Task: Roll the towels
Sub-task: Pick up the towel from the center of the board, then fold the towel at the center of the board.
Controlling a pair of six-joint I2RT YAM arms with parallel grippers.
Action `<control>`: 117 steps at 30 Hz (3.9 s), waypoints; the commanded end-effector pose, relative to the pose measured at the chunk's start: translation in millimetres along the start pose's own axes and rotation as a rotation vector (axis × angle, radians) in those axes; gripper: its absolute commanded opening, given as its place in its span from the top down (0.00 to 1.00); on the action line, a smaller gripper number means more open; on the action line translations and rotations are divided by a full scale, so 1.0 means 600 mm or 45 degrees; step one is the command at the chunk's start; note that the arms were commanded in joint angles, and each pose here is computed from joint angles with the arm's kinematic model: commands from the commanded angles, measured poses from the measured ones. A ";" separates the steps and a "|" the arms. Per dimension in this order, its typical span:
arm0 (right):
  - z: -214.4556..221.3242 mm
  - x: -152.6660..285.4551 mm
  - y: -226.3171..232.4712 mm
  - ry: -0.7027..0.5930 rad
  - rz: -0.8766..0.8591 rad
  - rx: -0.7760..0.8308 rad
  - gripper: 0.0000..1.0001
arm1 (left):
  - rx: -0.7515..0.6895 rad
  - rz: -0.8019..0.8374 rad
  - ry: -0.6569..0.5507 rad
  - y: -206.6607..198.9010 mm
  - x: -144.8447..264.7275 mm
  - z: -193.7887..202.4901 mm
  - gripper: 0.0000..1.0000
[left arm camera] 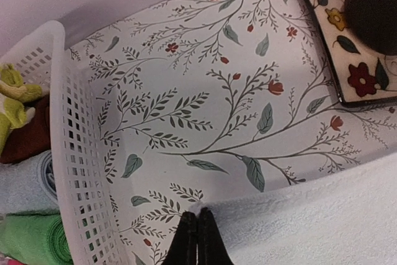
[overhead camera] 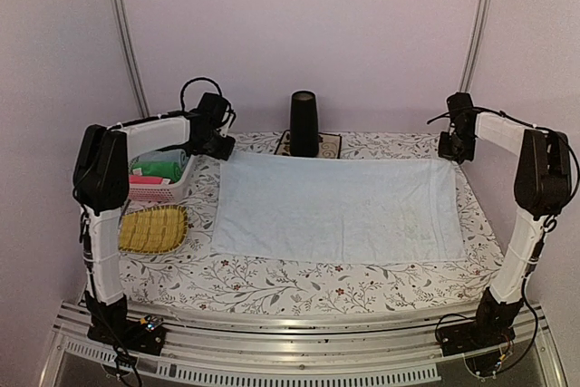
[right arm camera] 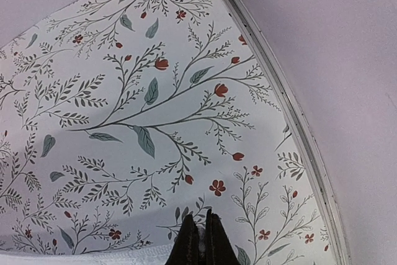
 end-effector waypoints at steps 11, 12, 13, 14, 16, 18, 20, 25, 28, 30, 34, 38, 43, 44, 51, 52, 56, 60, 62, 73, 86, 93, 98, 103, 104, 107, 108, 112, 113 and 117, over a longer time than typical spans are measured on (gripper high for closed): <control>0.073 0.112 -0.060 0.154 -0.117 0.040 0.98 | 0.009 0.024 0.007 -0.001 0.156 0.098 1.00; 0.080 0.117 -0.065 0.169 -0.109 0.039 0.98 | 0.007 0.046 0.001 -0.004 0.164 0.102 1.00; 0.089 0.119 -0.071 0.181 -0.100 0.042 0.98 | 0.003 0.067 -0.002 -0.007 0.170 0.105 1.00; 0.096 0.124 -0.078 0.185 -0.088 0.045 0.98 | 0.001 0.093 -0.006 -0.011 0.177 0.108 1.00; 0.107 0.130 -0.091 0.187 -0.048 0.049 0.98 | -0.015 0.155 -0.013 -0.026 0.186 0.113 1.00; 0.117 0.132 -0.102 0.201 -0.006 0.063 0.98 | -0.038 0.188 0.004 -0.041 0.194 0.121 1.00; 0.130 0.130 -0.112 0.228 0.025 0.068 0.98 | -0.057 0.215 0.023 -0.055 0.199 0.130 1.00; 0.134 0.135 -0.146 0.212 0.121 0.020 0.98 | -0.069 0.242 0.095 -0.078 0.201 0.155 1.00; 0.126 0.145 -0.156 0.190 0.123 0.008 0.98 | -0.060 0.247 0.098 -0.080 0.208 0.160 1.00; 0.127 0.152 -0.159 0.205 0.120 0.021 0.98 | -0.059 0.246 0.107 -0.080 0.212 0.164 1.00; 0.148 0.159 -0.159 0.293 0.065 0.052 0.98 | -0.063 0.254 0.145 -0.081 0.220 0.179 1.00; 0.156 0.172 -0.155 0.330 -0.004 0.042 0.98 | -0.068 0.272 0.145 -0.082 0.229 0.184 1.00; 0.169 0.169 -0.152 0.427 -0.012 0.030 0.98 | -0.090 0.325 0.176 -0.092 0.227 0.191 1.00; 0.173 0.168 -0.154 0.442 -0.001 0.026 0.98 | -0.092 0.334 0.187 -0.094 0.227 0.194 1.00; 0.194 0.171 -0.165 0.494 0.041 -0.021 0.98 | -0.085 0.383 0.220 -0.107 0.224 0.207 1.00; 0.199 0.170 -0.167 0.511 0.051 -0.030 0.98 | -0.084 0.387 0.223 -0.108 0.224 0.208 1.00; 0.228 0.159 -0.175 0.577 0.088 -0.039 0.98 | -0.098 0.405 0.244 -0.117 0.221 0.212 1.00; 0.235 0.158 -0.186 0.552 0.145 -0.052 0.98 | -0.105 0.422 0.263 -0.123 0.218 0.220 1.00; 0.237 0.156 -0.188 0.554 0.159 -0.053 0.98 | -0.110 0.442 0.276 -0.129 0.217 0.227 1.00; 0.246 0.140 -0.190 0.589 0.205 -0.046 0.97 | -0.140 0.488 0.339 -0.145 0.215 0.264 1.00; 0.250 0.144 -0.180 0.588 0.190 -0.015 0.66 | -0.147 0.476 0.328 -0.142 0.216 0.262 0.17; 0.219 0.145 -0.168 0.501 0.171 -0.038 0.62 | -0.060 0.440 0.188 -0.110 0.220 0.209 0.03; 0.204 0.103 -0.158 0.506 0.104 -0.102 0.54 | 0.071 0.448 0.208 -0.077 0.163 0.172 0.04; 0.216 0.047 -0.167 0.553 0.133 -0.128 0.58 | 0.088 0.496 0.191 -0.078 0.132 0.135 0.20; 0.216 0.040 -0.172 0.553 0.141 -0.135 0.58 | 0.090 0.506 0.185 -0.080 0.130 0.129 0.24; 0.223 0.030 -0.187 0.580 0.124 -0.158 0.58 | 0.091 0.523 0.168 -0.085 0.132 0.119 0.25; 0.227 0.026 -0.193 0.593 0.121 -0.157 0.57 | 0.085 0.525 0.171 -0.089 0.133 0.120 0.25; 0.233 0.018 -0.200 0.634 0.116 -0.166 0.56 | 0.027 0.535 0.174 -0.117 0.144 0.123 0.26; 0.235 0.015 -0.202 0.648 0.123 -0.168 0.56 | 0.010 0.540 0.168 -0.125 0.148 0.122 0.26; 0.250 -0.001 -0.204 0.732 0.102 -0.177 0.56 | -0.037 0.551 0.148 -0.154 0.162 0.112 0.27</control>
Point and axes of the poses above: each gripper's point midway between its finger pads, its own x axis back along the fingers, its own y axis along the line the jaws close on, z = x × y, the point moved 8 cm from there along x, back along the fingers, and after that the axes turned 13 degrees about -x, right-handed, at the moved point
